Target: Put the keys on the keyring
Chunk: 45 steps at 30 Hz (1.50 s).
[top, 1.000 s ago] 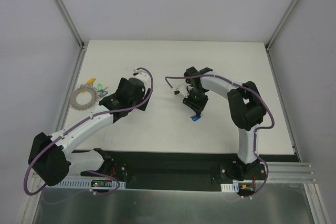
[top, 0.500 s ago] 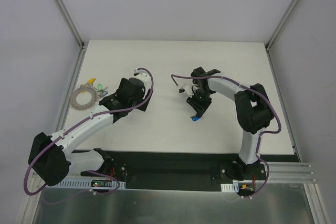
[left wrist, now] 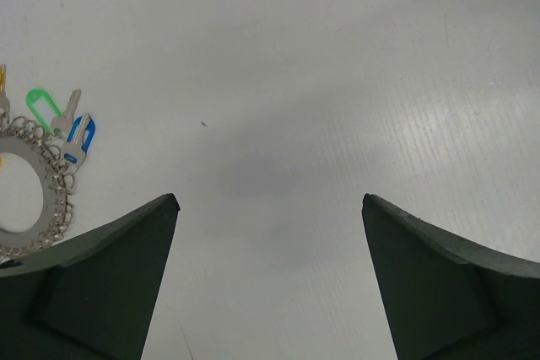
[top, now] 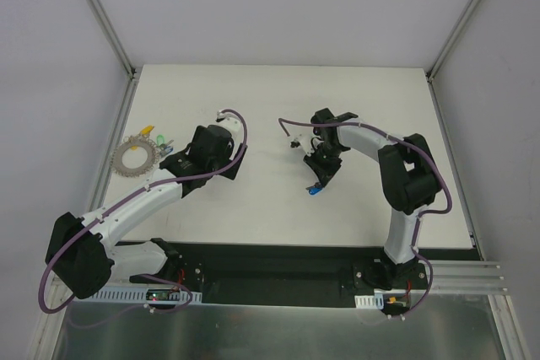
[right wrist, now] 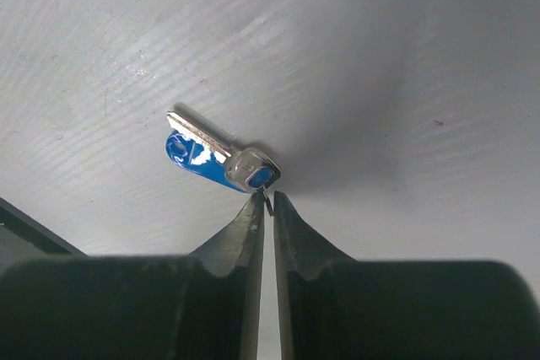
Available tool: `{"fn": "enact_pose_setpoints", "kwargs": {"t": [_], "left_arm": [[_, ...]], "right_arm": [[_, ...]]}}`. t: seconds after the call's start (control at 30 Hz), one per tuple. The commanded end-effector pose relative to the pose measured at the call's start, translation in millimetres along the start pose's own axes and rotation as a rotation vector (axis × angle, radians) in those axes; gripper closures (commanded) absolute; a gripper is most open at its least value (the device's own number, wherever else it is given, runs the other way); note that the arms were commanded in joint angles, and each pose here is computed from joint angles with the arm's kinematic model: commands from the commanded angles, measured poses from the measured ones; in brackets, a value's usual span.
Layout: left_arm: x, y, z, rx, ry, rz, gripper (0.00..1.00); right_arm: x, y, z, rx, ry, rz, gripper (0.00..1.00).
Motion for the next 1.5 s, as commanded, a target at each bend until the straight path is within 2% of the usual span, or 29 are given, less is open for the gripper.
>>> {"fn": "enact_pose_setpoints", "kwargs": {"t": [0.0,0.03,0.17,0.37,0.43,0.6,0.67,0.73,0.77,0.9,1.13,1.23,1.47], "left_arm": [[-1,0,8,-0.03,-0.013,-0.013,0.09],[-2,0,9,-0.033,-0.016,-0.018,0.09],[-7,-6,20,-0.052,-0.048,-0.066,0.09],[-27,-20,56,-0.074,-0.152,-0.193,0.1],[-37,-21,75,-0.075,-0.214,-0.228,0.1],[-73,-36,124,-0.021,-0.406,-0.393,0.08],[-86,-40,142,0.005,-0.477,-0.44,0.07],[-101,-43,162,0.025,-0.551,-0.491,0.01],[-106,-44,168,0.061,-0.583,-0.503,0.01],[-129,-55,189,0.124,-0.684,-0.602,0.01],[-181,-95,206,0.248,-0.862,-0.951,0.03],[-195,-99,214,0.262,-0.919,-1.011,0.06],[-208,-116,214,0.287,-0.961,-1.185,0.37]], "right_arm": [[-14,6,5,-0.004,-0.052,0.017,0.95],[-18,7,7,-0.007,-0.065,0.012,0.99],[-42,13,18,-0.017,-0.165,-0.01,0.99],[-109,31,46,-0.064,-0.475,-0.09,0.99],[-140,41,58,-0.099,-0.614,-0.123,0.98],[-189,66,70,-0.13,-0.85,-0.127,0.99],[-218,78,77,-0.131,-0.995,-0.117,0.99],[-242,86,84,-0.147,-1.108,-0.115,0.98],[-253,92,83,-0.138,-1.15,-0.097,0.98],[-284,115,81,-0.225,-1.247,-0.047,0.98],[-306,156,67,-0.348,-1.308,0.14,0.99],[-314,169,59,-0.387,-1.327,0.186,0.99],[-319,184,42,-0.444,-1.336,0.243,0.99]]}}
Point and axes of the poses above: each gripper's point midway between its finger pads, its own x axis out along the fingers, its own y axis along the line the jaws close on, z = x × y, the point moved 1 cm from there along -x, back along the fingers, and after that the axes turned 5 degrees about x, right-handed, at the moved point
